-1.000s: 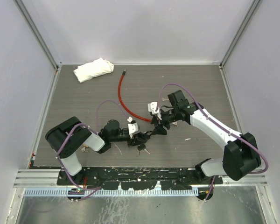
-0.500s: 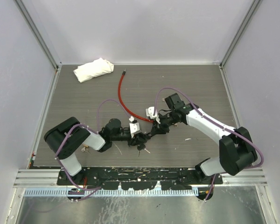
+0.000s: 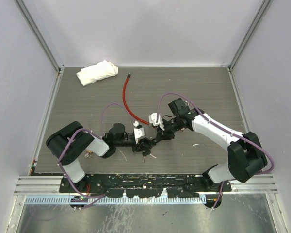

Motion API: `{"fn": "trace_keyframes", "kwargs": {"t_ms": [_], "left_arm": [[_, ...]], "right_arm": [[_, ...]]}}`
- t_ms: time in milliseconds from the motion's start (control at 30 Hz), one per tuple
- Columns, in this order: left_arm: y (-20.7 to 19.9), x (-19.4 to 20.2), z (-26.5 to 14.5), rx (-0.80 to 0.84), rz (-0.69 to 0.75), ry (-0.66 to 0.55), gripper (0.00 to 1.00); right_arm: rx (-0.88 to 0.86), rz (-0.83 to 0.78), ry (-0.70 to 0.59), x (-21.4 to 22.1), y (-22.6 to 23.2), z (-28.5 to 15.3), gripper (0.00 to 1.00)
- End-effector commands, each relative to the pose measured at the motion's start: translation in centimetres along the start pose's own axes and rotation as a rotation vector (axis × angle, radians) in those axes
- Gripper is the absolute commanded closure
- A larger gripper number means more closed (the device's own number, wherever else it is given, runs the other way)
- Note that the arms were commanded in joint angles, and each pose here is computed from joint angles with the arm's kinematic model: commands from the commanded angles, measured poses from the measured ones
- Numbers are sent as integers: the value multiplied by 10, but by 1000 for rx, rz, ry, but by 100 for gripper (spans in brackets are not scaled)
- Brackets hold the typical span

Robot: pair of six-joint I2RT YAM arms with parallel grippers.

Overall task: Lock with the key
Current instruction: Lock the lock.

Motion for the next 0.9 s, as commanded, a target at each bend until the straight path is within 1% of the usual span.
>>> {"fn": "trace_keyframes", "kwargs": {"t_ms": [0,167,267,367,533,667,867], "left_arm": [[-3,20,-3,-33,-23,87,100],[-6,26,-6,-40,-26,119,100],[-7,30,-9,-58,-22,126,100],[-9,33,-9,-64,-29,123,100],[-12,40,-8,-70,-48,120,100],[-12,42,-7,-71,-53,132,100],[-11,42,-6,-52,-56,156,100]], "right_arm": [[-91,-28,-54,-12,15,19,99],[-127,22,19,-3,13,39,99],[-146,40,39,1,13,48,99],[-157,64,40,2,14,54,99],[-154,81,-12,0,14,58,99],[-153,90,-30,5,14,61,99],[-188,96,-27,11,20,71,99]]}}
Point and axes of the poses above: each gripper's point midway between its finger pads, its own z axis out along the fingers, its own y axis along the line the jaws close on, x = y × z, the point moved 10 cm from there along -z, back along the fingers, and after that the axes turned 15 degrees about z, right-handed, at the moved point
